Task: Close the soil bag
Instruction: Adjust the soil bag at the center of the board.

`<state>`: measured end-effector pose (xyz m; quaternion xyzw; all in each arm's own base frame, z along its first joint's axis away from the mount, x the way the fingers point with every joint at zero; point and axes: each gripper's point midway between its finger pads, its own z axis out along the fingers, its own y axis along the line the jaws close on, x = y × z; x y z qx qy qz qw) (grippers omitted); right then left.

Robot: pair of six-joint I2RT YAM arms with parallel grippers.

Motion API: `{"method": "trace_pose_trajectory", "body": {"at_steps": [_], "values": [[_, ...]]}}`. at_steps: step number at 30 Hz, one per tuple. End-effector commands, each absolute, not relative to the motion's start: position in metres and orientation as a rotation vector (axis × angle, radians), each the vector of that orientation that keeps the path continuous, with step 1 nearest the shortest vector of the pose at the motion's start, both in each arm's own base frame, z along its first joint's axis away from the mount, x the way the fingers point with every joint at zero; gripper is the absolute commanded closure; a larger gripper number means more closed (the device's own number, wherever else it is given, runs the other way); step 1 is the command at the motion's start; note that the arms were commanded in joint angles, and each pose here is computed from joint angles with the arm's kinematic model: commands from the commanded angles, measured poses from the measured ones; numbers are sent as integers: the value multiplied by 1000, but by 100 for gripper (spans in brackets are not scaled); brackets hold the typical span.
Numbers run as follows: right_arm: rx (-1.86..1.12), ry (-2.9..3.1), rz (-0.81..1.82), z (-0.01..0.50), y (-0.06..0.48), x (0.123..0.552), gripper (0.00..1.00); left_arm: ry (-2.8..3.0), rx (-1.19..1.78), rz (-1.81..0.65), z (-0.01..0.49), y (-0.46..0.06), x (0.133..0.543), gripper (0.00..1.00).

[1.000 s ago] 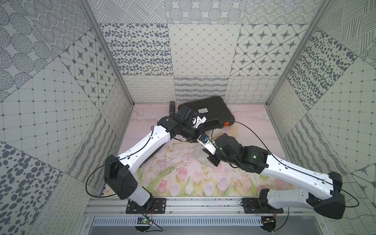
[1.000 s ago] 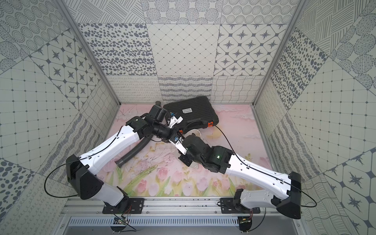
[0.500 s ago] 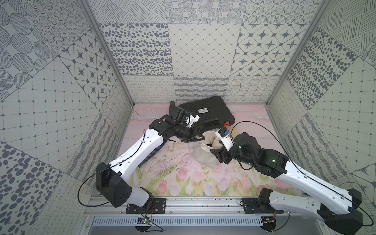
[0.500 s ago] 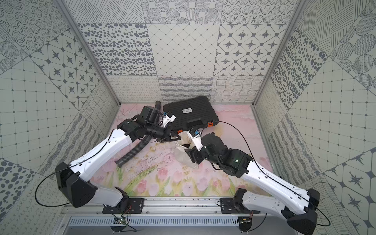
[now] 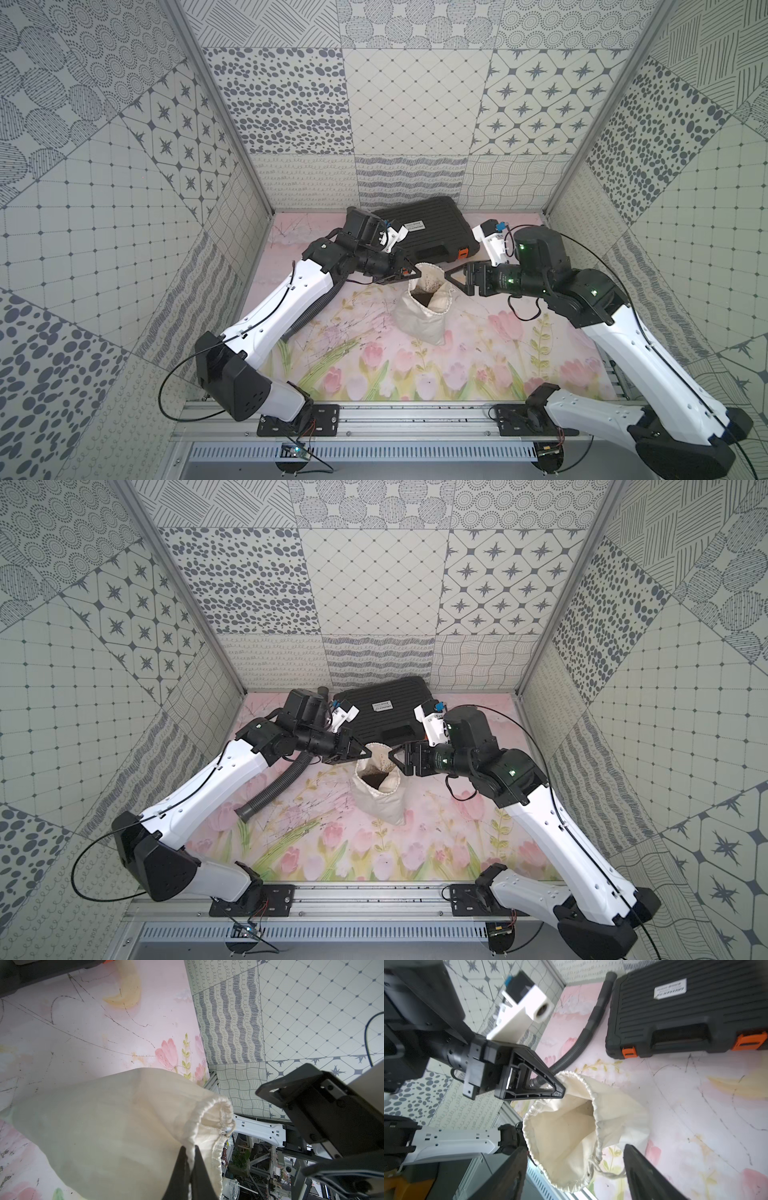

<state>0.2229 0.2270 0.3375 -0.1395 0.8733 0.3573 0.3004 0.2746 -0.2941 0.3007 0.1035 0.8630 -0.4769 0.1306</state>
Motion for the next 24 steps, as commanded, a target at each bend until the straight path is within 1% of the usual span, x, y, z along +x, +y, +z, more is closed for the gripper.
{"method": "trace_pose_trajectory", "body": {"at_steps": [1,4,8,16,18,20,21,23,24], "values": [[-444,2432,1027,323,225,203,22,2469,328,-1421,313,-295,276,100],[-445,2480,982,313,224,208,22,2475,338,-1415,314,-295,276,100],[-461,2549,831,302,218,215,23,2478,347,-1404,315,-293,274,100],[-556,2598,690,286,249,225,23,2492,351,-1379,312,-290,272,100],[-565,2614,669,281,254,229,27,2496,345,-1368,312,-288,271,100],[-577,2632,642,278,257,231,45,2509,336,-1336,311,-285,271,100],[-574,2629,617,281,255,233,59,2513,334,-1321,312,-283,270,100],[-565,2610,546,288,246,238,94,2519,325,-1292,315,-279,269,100],[-559,2592,519,295,241,240,100,2521,320,-1282,316,-278,269,100]]}}
